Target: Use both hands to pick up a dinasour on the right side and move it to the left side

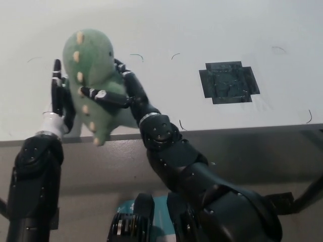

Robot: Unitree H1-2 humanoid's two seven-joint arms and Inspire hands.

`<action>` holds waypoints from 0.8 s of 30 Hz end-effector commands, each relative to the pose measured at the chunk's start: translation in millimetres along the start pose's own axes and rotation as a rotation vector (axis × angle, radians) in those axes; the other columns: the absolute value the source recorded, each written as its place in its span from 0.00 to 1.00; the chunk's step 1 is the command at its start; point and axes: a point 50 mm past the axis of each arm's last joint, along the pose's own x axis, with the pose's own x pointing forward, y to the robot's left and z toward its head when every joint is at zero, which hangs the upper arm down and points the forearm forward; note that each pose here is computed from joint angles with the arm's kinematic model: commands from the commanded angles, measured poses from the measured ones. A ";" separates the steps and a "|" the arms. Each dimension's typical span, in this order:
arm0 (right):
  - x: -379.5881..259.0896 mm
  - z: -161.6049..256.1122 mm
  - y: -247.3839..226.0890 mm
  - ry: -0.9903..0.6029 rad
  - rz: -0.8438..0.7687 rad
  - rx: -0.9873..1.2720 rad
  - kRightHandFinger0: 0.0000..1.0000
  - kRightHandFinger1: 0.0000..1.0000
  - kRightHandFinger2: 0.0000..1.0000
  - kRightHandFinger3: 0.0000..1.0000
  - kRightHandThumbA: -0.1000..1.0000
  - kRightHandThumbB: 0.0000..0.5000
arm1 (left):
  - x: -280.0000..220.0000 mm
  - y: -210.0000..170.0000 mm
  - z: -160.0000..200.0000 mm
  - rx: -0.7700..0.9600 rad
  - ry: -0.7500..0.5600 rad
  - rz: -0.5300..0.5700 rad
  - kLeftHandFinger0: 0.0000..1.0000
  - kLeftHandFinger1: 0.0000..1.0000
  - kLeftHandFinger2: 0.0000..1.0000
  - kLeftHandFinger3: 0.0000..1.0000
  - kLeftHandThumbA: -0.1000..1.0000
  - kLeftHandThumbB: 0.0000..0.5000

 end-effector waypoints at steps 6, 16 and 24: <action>7.9 34.0 39.9 -0.040 0.171 -0.039 1.00 1.00 1.00 1.00 1.00 0.45 | 14.1 -15.8 29.0 -0.006 -0.093 -0.071 1.00 1.00 1.00 1.00 1.00 0.59; 5.8 27.7 33.2 -0.053 0.162 -0.036 1.00 1.00 1.00 1.00 1.00 0.47 | 11.1 -25.8 23.6 -0.008 -0.103 -0.086 1.00 1.00 1.00 1.00 1.00 0.58; 6.4 28.8 31.6 -0.058 0.154 -0.051 1.00 1.00 1.00 1.00 1.00 0.45 | 12.2 -26.5 23.2 -0.011 -0.110 -0.100 1.00 1.00 1.00 1.00 1.00 0.56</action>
